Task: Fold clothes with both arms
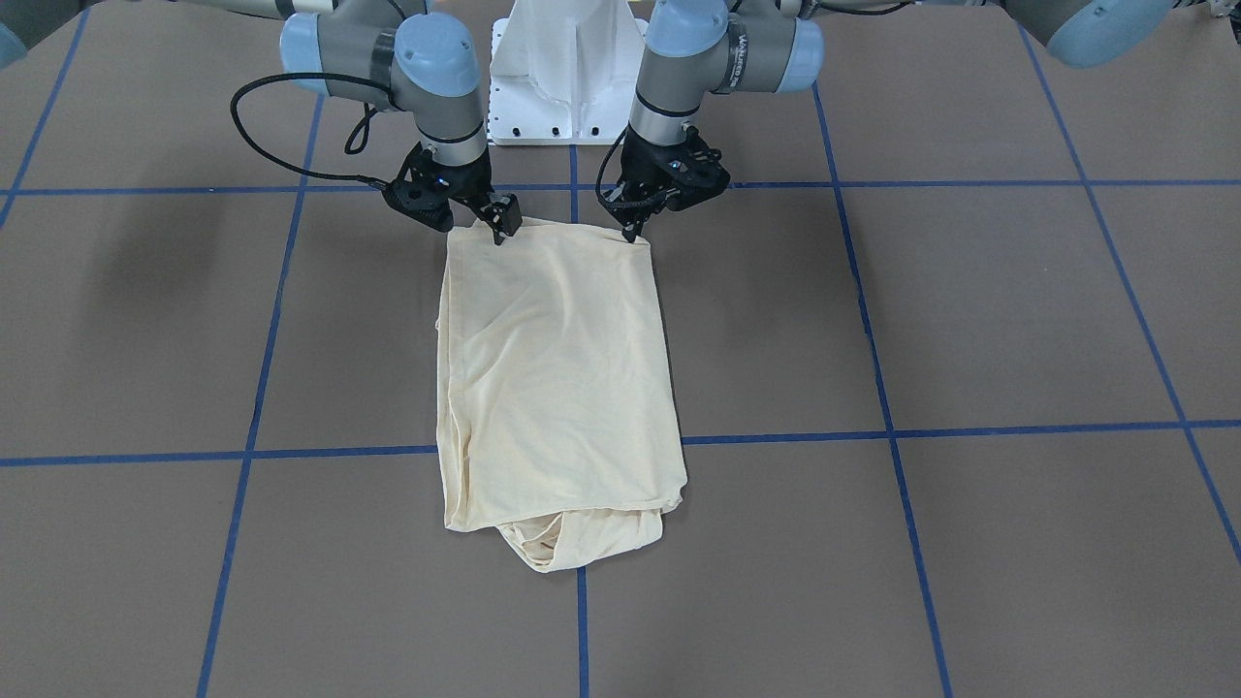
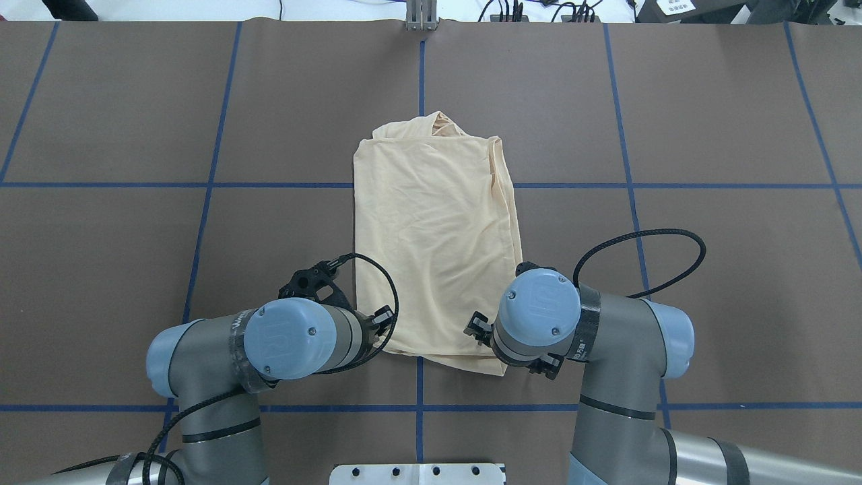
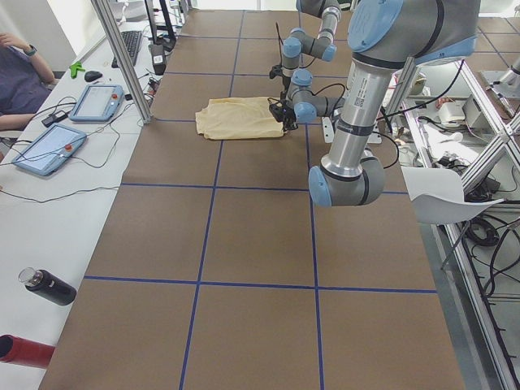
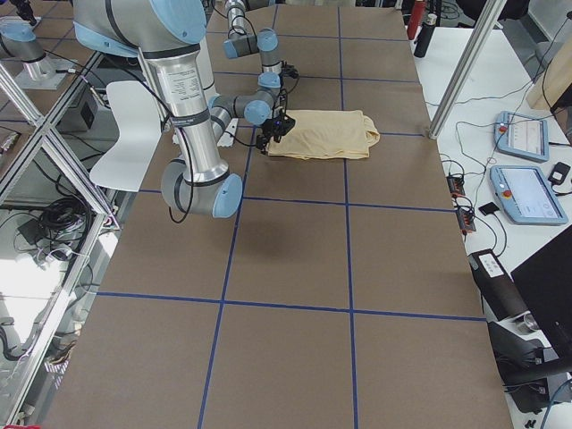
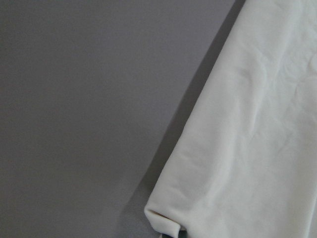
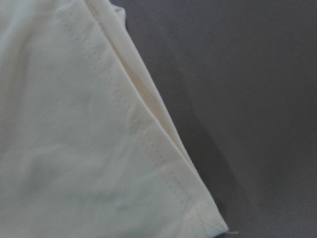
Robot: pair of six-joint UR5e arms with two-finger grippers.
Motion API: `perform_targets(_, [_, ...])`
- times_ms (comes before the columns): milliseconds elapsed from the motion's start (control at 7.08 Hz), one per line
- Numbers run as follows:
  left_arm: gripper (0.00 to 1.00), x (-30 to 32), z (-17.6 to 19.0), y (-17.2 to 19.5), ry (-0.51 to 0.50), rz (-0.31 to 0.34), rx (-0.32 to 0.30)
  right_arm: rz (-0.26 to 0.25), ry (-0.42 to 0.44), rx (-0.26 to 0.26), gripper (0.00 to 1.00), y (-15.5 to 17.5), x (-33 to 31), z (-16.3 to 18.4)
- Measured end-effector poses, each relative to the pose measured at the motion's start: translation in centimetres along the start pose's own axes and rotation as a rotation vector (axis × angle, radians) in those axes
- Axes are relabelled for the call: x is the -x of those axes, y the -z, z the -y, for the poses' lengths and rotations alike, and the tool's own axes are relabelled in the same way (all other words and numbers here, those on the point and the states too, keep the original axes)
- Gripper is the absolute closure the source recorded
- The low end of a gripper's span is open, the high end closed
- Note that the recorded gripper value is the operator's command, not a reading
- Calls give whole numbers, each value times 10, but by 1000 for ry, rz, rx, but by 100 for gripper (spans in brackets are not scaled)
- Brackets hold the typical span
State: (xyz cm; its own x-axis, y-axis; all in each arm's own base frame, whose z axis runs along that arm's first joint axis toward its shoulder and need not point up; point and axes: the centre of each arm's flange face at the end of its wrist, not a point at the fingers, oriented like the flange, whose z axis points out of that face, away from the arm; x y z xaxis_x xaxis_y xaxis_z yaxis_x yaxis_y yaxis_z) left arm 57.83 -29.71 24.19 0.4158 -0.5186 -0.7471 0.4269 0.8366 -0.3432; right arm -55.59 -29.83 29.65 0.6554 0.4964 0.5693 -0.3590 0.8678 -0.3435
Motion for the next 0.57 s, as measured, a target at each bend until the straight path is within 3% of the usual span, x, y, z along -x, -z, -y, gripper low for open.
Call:
perform_targets(424, [100,0,0,0,0,0,0,-5,2,-1,0,-5,8,-1])
perform_targets(565, [100,0,0,0,1,0,0,-8,1,-2,8,-7,11,-2])
